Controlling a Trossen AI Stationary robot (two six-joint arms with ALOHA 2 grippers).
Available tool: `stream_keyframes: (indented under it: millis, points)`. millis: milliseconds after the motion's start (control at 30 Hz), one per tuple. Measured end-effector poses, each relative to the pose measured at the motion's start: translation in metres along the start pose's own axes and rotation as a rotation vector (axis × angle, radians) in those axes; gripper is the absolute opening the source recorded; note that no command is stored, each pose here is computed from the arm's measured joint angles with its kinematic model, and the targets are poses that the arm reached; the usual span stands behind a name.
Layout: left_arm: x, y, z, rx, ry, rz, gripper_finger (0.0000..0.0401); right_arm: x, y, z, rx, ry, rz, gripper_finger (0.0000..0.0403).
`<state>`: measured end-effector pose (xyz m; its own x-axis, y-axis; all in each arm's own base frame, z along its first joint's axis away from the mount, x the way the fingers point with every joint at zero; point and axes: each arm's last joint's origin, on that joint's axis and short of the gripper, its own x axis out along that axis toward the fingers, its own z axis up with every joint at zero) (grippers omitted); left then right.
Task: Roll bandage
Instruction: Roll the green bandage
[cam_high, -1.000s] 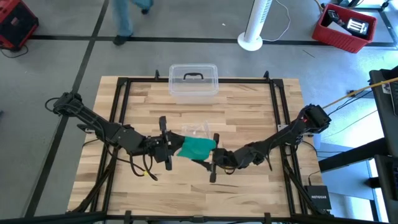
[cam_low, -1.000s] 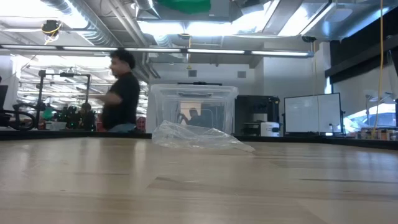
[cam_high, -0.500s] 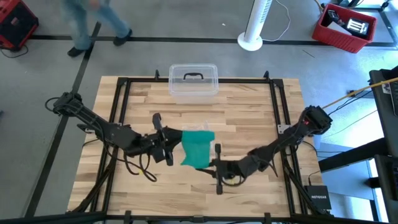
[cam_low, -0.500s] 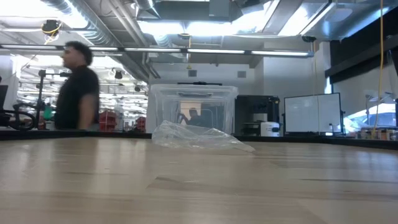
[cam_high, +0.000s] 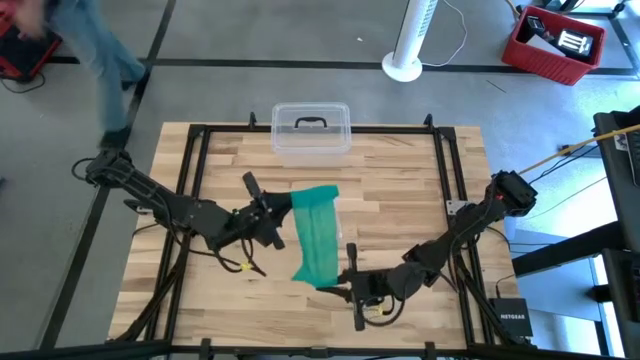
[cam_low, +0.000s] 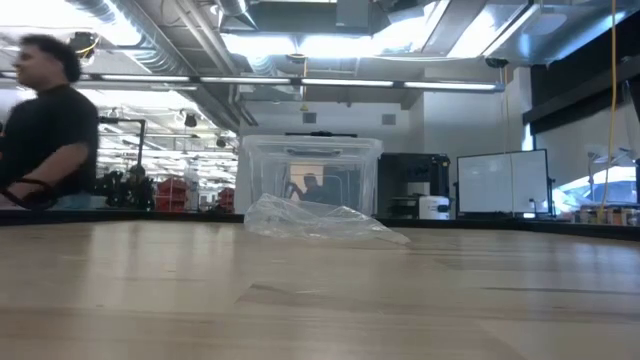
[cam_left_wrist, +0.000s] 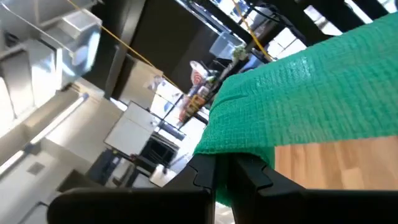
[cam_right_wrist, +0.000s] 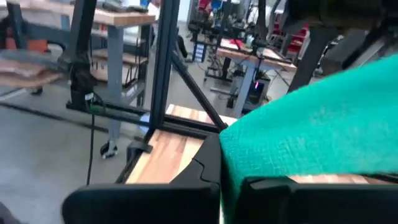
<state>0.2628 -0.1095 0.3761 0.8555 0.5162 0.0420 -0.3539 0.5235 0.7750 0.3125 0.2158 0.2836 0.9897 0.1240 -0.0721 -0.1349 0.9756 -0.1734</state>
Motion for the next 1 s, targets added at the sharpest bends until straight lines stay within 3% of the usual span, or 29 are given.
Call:
stream_keyframes:
  millis: [300, 533, 700, 833, 1000]
  points:
    - [-0.012, 0.025, 0.005, -0.163, -0.08, 0.033, 0.0013, 0.003, -0.001, -0.027, 0.041, 0.237, -0.004, 0.0002]
    - [-0.029, 0.038, 0.008, -0.405, -0.343, -0.233, 0.0013, 0.011, -0.011, -0.035, 0.041, 0.253, -0.088, 0.0008]
    - [-0.033, 0.033, 0.01, -0.469, -0.374, -0.313, 0.0013, 0.019, -0.028, -0.032, 0.076, 0.211, -0.143, 0.0027]
    - [-0.033, 0.03, 0.009, -0.465, -0.358, -0.342, 0.0013, 0.025, -0.039, -0.032, 0.095, 0.197, -0.151, 0.0068]
    - [-0.032, 0.028, 0.008, -0.456, -0.339, -0.339, 0.0013, 0.023, -0.044, -0.023, 0.092, 0.175, -0.196, 0.0154]
